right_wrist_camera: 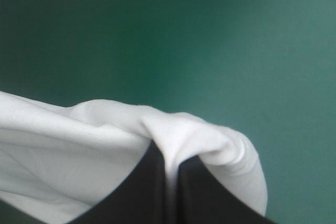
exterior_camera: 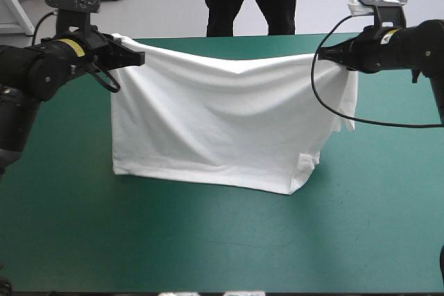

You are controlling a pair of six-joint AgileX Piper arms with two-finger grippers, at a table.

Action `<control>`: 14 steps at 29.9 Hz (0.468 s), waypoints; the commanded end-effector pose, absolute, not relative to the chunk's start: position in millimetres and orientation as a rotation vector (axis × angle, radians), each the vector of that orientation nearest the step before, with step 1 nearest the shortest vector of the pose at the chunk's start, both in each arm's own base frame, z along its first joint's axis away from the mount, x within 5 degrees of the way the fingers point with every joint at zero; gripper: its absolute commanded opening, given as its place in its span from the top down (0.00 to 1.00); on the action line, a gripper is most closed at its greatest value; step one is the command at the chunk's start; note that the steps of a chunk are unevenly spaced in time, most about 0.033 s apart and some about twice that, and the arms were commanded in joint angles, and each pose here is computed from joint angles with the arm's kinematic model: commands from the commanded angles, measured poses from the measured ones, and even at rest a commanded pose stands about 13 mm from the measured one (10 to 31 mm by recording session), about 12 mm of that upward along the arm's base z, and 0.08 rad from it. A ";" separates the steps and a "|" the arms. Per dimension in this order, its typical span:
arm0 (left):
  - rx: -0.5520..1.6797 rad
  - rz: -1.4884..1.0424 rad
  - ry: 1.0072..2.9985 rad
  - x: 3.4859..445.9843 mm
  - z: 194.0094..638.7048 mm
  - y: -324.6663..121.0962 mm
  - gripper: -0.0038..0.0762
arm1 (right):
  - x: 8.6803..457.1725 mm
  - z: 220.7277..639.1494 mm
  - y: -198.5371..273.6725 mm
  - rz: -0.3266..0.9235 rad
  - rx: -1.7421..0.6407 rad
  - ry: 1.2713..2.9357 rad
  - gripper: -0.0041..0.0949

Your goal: Fold the cloth

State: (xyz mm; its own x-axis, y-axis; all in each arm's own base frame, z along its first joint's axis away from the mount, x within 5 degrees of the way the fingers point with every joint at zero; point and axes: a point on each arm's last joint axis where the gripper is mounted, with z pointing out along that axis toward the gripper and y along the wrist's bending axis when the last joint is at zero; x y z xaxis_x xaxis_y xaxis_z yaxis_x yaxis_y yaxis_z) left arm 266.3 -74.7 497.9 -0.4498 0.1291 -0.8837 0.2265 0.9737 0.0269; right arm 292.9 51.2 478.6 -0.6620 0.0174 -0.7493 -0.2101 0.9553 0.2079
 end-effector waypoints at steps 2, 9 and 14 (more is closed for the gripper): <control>0.220 -0.185 1.827 222.7 549.5 -64.0 0.96 | 250.4 531.3 49.0 0.409 -0.152 2.038 0.98; 0.211 -0.243 1.757 195.8 566.4 -59.0 0.96 | 226.7 556.5 51.6 0.470 -0.183 1.929 0.98; 0.210 -0.281 1.771 202.2 563.4 -63.4 0.96 | 228.5 563.1 52.4 0.491 -0.172 1.871 0.98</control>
